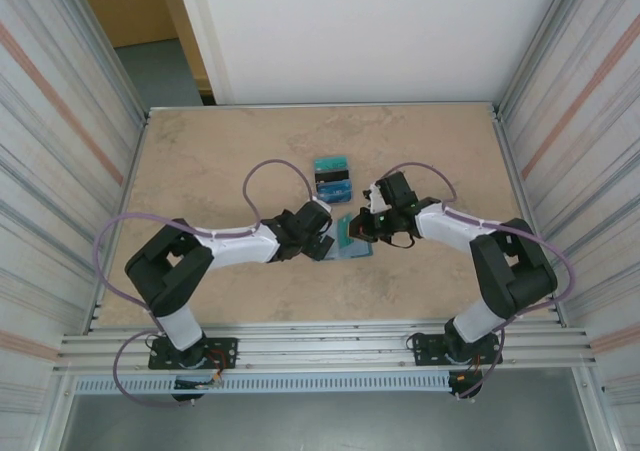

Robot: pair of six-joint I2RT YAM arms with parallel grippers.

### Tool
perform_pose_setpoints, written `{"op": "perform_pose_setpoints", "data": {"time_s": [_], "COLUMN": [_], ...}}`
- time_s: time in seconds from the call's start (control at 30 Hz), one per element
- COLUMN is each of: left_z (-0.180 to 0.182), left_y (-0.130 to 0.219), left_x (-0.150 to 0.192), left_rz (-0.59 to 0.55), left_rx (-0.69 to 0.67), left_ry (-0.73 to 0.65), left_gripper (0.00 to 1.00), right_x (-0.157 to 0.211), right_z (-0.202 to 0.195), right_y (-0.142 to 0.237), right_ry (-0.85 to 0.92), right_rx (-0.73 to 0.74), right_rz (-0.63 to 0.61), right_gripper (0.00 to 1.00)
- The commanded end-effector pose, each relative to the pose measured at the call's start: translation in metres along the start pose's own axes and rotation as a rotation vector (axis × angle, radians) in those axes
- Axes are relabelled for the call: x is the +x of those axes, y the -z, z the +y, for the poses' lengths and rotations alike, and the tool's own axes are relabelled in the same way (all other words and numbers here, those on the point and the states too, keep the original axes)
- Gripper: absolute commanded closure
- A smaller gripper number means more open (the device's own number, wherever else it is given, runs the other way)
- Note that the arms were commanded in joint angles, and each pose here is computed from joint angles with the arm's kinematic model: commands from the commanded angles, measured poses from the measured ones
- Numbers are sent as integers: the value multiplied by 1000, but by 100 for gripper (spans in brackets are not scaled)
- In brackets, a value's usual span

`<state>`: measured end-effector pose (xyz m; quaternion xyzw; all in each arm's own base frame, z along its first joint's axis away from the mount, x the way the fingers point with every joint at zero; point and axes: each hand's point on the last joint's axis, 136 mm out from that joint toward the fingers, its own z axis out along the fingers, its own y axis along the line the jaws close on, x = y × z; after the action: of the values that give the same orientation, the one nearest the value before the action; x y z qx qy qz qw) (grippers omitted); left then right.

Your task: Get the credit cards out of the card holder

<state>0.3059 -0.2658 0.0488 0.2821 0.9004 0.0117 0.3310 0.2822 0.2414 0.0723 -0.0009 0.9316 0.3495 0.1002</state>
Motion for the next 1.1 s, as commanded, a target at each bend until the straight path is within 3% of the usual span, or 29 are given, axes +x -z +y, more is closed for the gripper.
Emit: {"op": "perform_pose_setpoints", "data": {"time_s": [0.0,0.27,0.57,0.73,0.83,1.07], "left_z": [11,25,16,0,-11,-28], "left_y": [23,80,148,164,169,187], "left_x": [-15,-66,-110,-110,-105,-99], "left_rz": [-46,-237,-492,-497,-482,-508], "left_rx": [-5,72,454,659,740,881], "left_ry": [-7,-53,-202,-298,-354,-415], "left_gripper": [1,2,18,27,29,47], "right_x": [0,3,25,34,39,45], "right_z": [-3,43,97,115,123,133], "right_y": [20,51,76,86,92,101], "right_ry": [87,383,697,768,797,839], "right_rx": [87,44,-97,-167,-210,-245], "right_rz": [-13,-60,-78,-59,-54,-46], "right_gripper": [95,98,100,100,100,100]}}
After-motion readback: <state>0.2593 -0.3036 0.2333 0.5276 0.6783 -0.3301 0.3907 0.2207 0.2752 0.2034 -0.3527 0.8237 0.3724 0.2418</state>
